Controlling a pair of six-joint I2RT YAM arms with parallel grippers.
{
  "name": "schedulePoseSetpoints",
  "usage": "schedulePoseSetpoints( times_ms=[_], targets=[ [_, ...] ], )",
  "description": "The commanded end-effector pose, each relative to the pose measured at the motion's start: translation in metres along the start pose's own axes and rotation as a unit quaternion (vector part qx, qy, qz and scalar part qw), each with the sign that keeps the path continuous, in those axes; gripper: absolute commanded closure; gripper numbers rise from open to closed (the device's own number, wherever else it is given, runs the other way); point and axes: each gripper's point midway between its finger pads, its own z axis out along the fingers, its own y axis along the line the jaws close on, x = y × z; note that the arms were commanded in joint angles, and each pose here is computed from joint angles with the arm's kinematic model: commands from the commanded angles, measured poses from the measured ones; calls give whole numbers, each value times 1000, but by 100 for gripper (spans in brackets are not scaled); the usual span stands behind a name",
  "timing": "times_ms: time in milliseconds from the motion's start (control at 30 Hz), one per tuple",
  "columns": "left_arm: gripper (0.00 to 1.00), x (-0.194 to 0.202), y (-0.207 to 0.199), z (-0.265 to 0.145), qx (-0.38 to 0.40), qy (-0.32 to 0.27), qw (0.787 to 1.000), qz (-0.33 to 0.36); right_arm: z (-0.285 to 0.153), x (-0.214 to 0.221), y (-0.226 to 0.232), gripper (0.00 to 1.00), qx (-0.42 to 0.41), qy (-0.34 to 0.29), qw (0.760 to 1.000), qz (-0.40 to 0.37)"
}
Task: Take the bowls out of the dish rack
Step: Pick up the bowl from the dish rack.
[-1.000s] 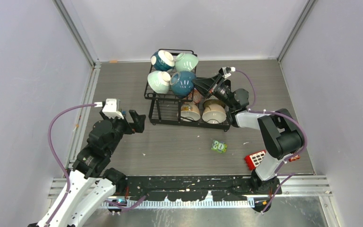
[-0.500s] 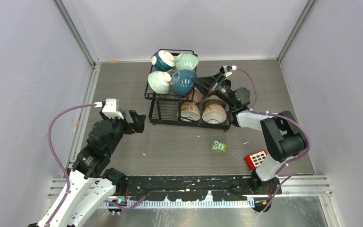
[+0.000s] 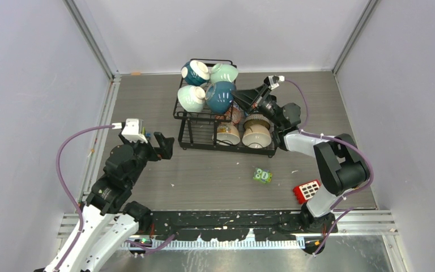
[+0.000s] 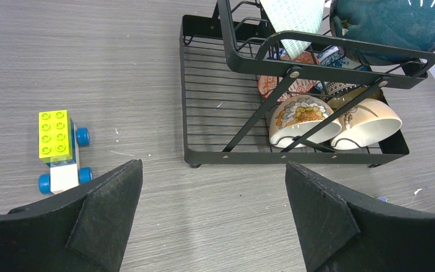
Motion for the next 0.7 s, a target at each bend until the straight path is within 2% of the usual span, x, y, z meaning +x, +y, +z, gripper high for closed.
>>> schedulePoseSetpoints(
  times_ms=[0, 667],
  targets=[
    [2, -17, -4, -1, 6, -30, 1000, -4, 3, 7, 84, 99, -109, 16, 992, -55],
    [2, -19, -4, -4, 7, -37, 999, -6, 5, 10, 99, 99, -115, 26, 991, -61]
  ],
)
